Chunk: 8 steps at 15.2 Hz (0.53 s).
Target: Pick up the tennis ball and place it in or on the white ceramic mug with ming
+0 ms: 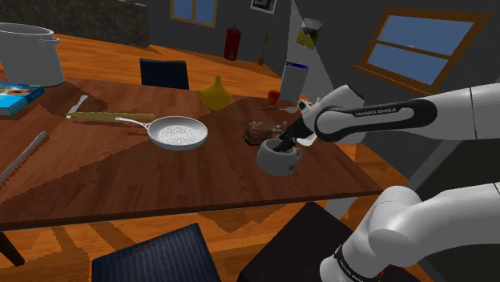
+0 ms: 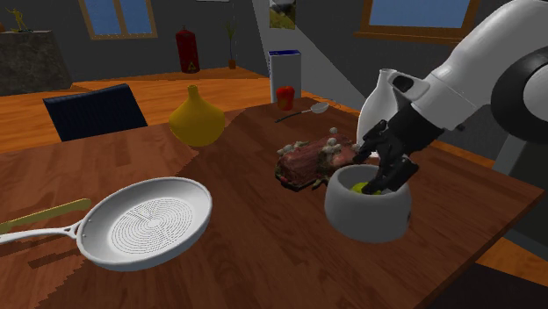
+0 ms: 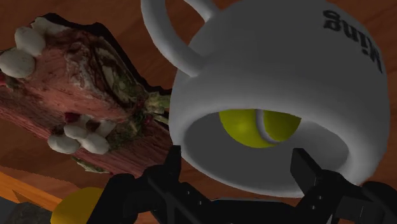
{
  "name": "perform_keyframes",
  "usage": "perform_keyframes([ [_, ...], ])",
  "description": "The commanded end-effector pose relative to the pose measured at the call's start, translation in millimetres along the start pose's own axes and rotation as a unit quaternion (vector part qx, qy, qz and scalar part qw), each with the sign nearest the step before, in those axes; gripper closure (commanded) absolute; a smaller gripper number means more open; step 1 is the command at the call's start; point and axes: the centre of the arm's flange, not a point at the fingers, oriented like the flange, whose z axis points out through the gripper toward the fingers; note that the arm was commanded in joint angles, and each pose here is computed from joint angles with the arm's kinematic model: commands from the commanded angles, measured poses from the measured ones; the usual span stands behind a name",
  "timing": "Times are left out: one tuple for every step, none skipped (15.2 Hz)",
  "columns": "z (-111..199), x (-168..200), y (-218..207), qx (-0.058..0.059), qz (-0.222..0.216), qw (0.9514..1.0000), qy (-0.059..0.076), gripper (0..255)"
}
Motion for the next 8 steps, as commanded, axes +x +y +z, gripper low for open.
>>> perform_keyframes([
  [26.1, -16.5, -15.0, 0.046, 0.0, 0.9978, -0.048, 0],
  [34.4, -17.3, -15.7, 0.046, 0.0, 0.9978, -0.048, 0],
  [34.4, -17.3, -15.7, 0.046, 0.0, 0.9978, -0.048, 0],
  [34.4, -17.3, -15.7, 0.046, 0.0, 0.9978, -0.048, 0],
  [34.4, -17.3, -15.7, 0.046, 0.0, 0.9978, -0.048, 0],
  [34.4, -17.3, -15.7, 0.046, 0.0, 0.9978, -0.048, 0],
  [34.4, -17.3, -15.7, 0.046, 0.0, 0.9978, -0.048, 0],
  [34.4, -17.3, -15.7, 0.046, 0.0, 0.9978, -0.048, 0],
])
